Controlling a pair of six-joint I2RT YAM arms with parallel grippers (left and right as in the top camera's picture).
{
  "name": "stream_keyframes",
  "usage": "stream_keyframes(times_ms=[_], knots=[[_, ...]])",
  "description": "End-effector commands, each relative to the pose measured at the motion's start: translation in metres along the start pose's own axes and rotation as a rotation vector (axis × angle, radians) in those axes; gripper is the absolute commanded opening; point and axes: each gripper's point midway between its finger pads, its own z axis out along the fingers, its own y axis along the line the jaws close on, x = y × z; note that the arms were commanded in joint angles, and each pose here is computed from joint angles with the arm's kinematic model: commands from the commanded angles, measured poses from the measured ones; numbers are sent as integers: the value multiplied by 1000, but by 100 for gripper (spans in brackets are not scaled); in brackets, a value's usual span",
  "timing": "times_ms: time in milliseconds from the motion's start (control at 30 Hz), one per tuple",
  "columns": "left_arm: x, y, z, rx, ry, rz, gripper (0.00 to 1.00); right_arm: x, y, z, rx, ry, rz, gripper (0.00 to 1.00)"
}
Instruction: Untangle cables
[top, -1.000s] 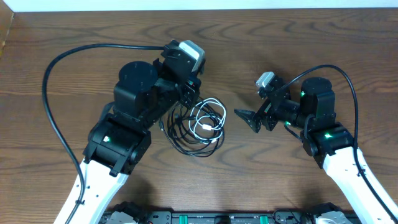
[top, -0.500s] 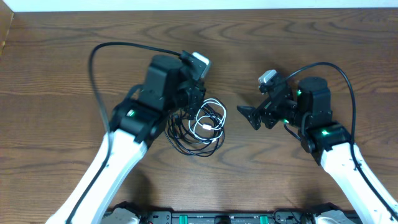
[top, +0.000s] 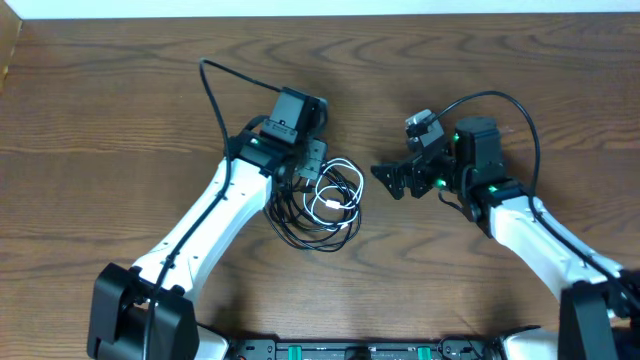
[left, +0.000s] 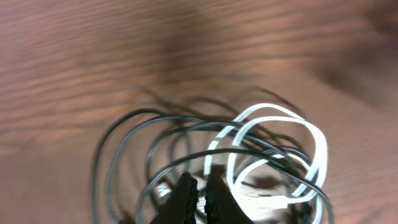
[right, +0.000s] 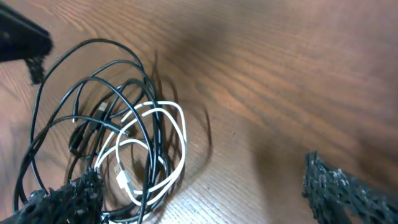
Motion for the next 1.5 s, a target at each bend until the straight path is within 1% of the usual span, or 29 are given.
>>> stream_keyframes(times_ms=[0,100,300,433,500,733,933,1300,1467], knots=[[-2,35,-4,-110,-3,-155,8,9,5,9,-70,24,100,99],[5,44,-4,-119,28,-184,8,9,13,15,-136,16,102,99],[21,38,2,-89,79,-182,8,14,13,19,-144,35,144,99],[26,37,9,-84,103,-181,8,18,26,24,-169,55,128,99],[29,32,13,-58,122,-182,8,20,34,27,-179,64,113,99],[38,28,26,-39,173,-182,8,26,44,34,-157,87,86,99],[42,25,32,-26,196,-184,8,32,33,37,-81,107,98,99],[47,26,39,-30,220,-183,8,41,41,42,-77,136,84,99],[47,26,39,-30,220,-183,8,56,35,58,-70,167,142,99]])
